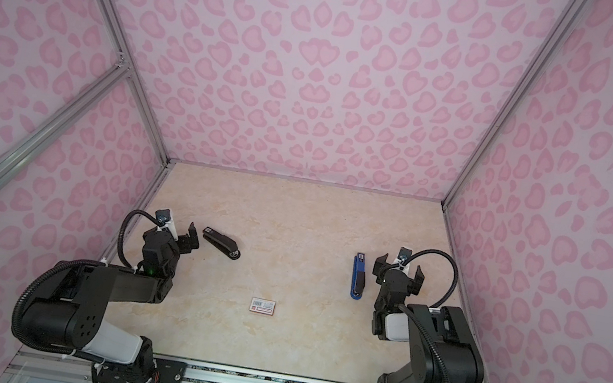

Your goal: Load the staples into the stapler

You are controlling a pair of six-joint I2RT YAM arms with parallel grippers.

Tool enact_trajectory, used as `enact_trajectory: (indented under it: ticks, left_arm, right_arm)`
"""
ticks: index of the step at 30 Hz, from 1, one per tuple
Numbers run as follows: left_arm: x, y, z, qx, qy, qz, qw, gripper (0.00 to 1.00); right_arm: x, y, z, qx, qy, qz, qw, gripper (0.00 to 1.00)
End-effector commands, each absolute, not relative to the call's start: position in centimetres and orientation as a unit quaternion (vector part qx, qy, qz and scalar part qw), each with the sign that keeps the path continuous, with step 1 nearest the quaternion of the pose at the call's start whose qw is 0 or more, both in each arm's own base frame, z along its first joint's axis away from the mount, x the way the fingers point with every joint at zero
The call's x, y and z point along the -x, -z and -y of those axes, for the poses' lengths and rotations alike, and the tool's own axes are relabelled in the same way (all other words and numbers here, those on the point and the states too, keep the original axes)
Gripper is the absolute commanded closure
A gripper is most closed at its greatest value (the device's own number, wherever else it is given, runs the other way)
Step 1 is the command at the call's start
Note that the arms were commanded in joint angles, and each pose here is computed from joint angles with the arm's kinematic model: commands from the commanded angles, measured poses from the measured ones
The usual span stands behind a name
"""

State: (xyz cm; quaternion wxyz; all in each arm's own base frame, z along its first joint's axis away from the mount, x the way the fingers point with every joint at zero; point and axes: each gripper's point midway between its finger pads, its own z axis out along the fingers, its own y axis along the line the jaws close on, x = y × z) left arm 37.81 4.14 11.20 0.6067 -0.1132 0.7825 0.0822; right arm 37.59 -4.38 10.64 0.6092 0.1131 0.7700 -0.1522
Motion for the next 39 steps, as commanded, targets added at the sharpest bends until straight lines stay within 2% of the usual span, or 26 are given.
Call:
enact_trajectory:
  ticks: [1,14,22,24,25,27,28,29,30,31,35,39]
  left_arm:
    - [-38.0,-12.0,-4.2,0.117,-0.081,-0.772,0.619,0.02]
    - [-38.1,-12.2,-4.1,0.113,-0.08,-0.775,0.617,0.02]
    - [-39.6,-15.5,-5.2,0.147,-0.114,-0.797,0.574,0.02]
    - [-39.7,-16.9,-5.4,0.19,-0.084,-0.792,0.574,0.02]
    - [-39.3,-17.2,-5.9,0.25,-0.059,-0.783,0.566,0.02]
    - [-38.4,-16.8,-6.5,0.337,-0.022,-0.78,0.526,0.03]
    - [-38.7,-17.0,-5.6,0.328,0.018,-0.79,0.518,0.03]
    - [-38.7,-17.1,-4.9,0.323,0.043,-0.793,0.514,0.03]
    - [-38.7,-17.3,-4.1,0.319,0.065,-0.797,0.509,0.02]
    - [-38.7,-17.5,-3.3,0.306,0.085,-0.804,0.503,0.01]
    - [-37.6,-16.6,-0.9,0.301,0.125,-0.839,0.436,0.04]
    - [-36.0,-14.5,1.6,0.303,0.154,-0.87,0.356,0.04]
  right_arm:
    - [-37.6,-10.9,4.4,-0.119,0.151,-0.765,0.614,0.0]
    - [-37.4,-11.4,4.7,-0.13,0.161,-0.763,0.613,0.0]
    - [-37.4,-15.9,4.5,-0.138,0.172,-0.761,0.61,0.0]
    - [-37.6,-17.3,4.5,-0.162,0.121,-0.758,0.62,0.0]
    - [-37.5,-18.0,4.7,-0.191,0.082,-0.752,0.625,0.0]
    - [-36.0,-17.5,6.8,-0.326,0.025,-0.741,0.587,0.01]
    - [-35.8,-17.5,7.0,-0.346,-0.019,-0.741,0.575,0.02]
    - [-36.2,-18.0,6.5,-0.332,-0.057,-0.74,0.582,0.06]
    - [-36.4,-18.5,5.9,-0.316,-0.092,-0.738,0.589,0.14]
    - [-36.4,-19.0,5.6,-0.311,-0.107,-0.735,0.592,0.17]
    - [-36.0,-20.8,3.8,-0.274,-0.148,-0.732,0.605,0.14]
    - [-36.4,-20.5,0.3,-0.229,-0.204,-0.778,0.549,0.16]
